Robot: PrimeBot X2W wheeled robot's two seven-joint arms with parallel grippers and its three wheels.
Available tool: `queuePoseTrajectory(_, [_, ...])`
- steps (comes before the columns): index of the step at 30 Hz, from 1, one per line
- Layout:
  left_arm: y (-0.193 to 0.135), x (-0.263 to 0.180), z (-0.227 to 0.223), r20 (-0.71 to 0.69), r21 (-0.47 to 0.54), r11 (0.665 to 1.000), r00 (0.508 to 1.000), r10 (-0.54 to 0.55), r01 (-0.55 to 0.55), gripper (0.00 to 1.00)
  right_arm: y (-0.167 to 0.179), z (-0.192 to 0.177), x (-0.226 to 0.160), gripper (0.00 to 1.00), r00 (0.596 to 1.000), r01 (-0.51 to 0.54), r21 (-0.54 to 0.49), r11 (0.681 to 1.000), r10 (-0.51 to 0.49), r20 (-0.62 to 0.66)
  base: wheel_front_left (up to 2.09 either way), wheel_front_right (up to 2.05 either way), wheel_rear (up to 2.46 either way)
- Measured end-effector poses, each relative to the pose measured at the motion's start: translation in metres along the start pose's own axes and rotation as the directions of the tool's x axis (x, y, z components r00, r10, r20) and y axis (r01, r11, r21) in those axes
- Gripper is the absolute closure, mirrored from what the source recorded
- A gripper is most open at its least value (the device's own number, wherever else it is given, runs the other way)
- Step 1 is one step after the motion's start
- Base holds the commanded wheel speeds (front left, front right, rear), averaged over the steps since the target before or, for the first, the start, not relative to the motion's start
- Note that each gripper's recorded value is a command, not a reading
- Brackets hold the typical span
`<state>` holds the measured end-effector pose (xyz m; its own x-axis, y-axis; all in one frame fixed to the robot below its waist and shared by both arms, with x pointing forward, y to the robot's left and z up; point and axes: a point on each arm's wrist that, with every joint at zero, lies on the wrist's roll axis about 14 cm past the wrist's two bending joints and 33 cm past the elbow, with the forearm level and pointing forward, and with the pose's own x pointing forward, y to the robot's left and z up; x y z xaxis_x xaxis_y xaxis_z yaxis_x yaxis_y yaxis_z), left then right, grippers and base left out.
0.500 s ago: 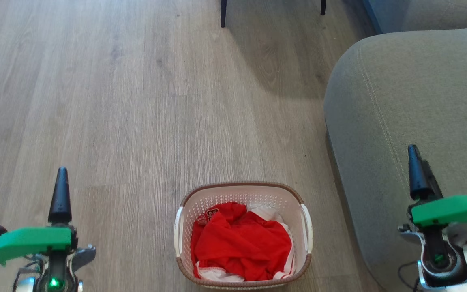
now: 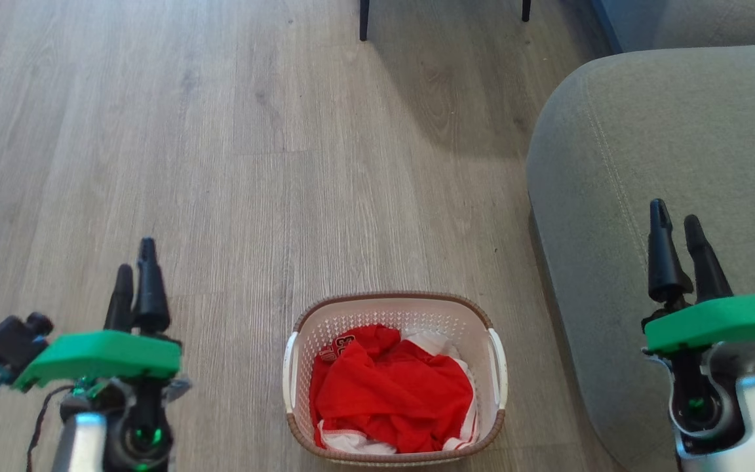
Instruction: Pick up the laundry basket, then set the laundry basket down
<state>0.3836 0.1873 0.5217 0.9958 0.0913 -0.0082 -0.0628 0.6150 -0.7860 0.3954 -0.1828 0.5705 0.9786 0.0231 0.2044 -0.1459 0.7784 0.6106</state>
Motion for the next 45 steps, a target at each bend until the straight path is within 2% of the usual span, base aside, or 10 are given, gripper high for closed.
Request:
queuePoseTrajectory(5, [-0.018,-0.002,-0.012,-0.013,0.183,0.983,1.000,-0.011,0.014,0.00,0.014,0.003,0.003,0.00,0.999,-0.048,-0.100,0.994,0.049,0.010,0.00,0.00,0.00])
queuePoseTrajectory(15, [-0.040,-0.007,-0.035,-0.039,0.384,0.921,0.997,-0.059,0.070,0.00,0.031,0.005,0.005,0.00,0.992,-0.118,-0.246,0.962,0.124,0.008,0.00,0.00,0.00])
queuePoseTrajectory(19, [-0.049,-0.007,-0.044,-0.051,0.503,0.858,0.994,-0.092,0.105,0.00,0.033,-0.003,0.003,0.00,0.991,-0.135,-0.309,0.941,0.136,-0.018,0.00,0.00,0.00])
queuePoseTrajectory(22, [-0.046,-0.006,-0.045,-0.024,0.587,0.807,0.997,-0.067,0.068,0.00,0.026,-0.009,0.001,0.00,0.992,-0.127,-0.343,0.931,0.121,-0.041,0.00,0.00,0.00])
queuePoseTrajectory(27, [-0.055,-0.011,-0.057,-0.039,0.661,0.744,0.995,-0.094,0.096,0.00,0.021,-0.008,0.000,0.00,0.994,-0.106,-0.370,0.923,0.104,-0.026,0.00,0.00,0.00])
queuePoseTrajectory(29, [-0.061,-0.009,-0.056,-0.024,0.682,0.724,0.994,-0.111,0.097,0.00,0.022,-0.008,0.000,0.00,0.994,-0.111,-0.398,0.911,0.110,-0.024,0.00,0.00,0.00])
queuePoseTrajectory(31, [-0.072,-0.009,-0.054,-0.008,0.728,0.675,0.987,-0.159,0.115,0.00,0.021,-0.009,0.000,0.00,0.994,-0.111,-0.432,0.895,0.110,-0.029,0.00,0.00,0.00])
queuePoseTrajectory(32, [-0.075,-0.008,-0.052,0.009,0.737,0.667,0.986,-0.165,0.105,0.00,0.019,-0.011,-0.001,0.00,0.994,-0.110,-0.452,0.885,0.106,-0.034,0.00,0.00,0.00])
queuePoseTrajectory(38, [-0.074,-0.010,-0.060,-0.001,0.755,0.647,0.986,-0.166,0.110,0.00,0.025,-0.013,0.000,0.00,0.991,-0.130,-0.518,0.845,0.129,-0.038,0.00,0.00,0.00])
queuePoseTrajectory(45, [-0.086,-0.009,-0.065,-0.043,0.704,0.683,0.972,-0.232,0.194,0.00,0.036,-0.014,0.002,0.00,0.985,-0.161,-0.561,0.812,0.172,-0.033,0.00,0.00,0.00])
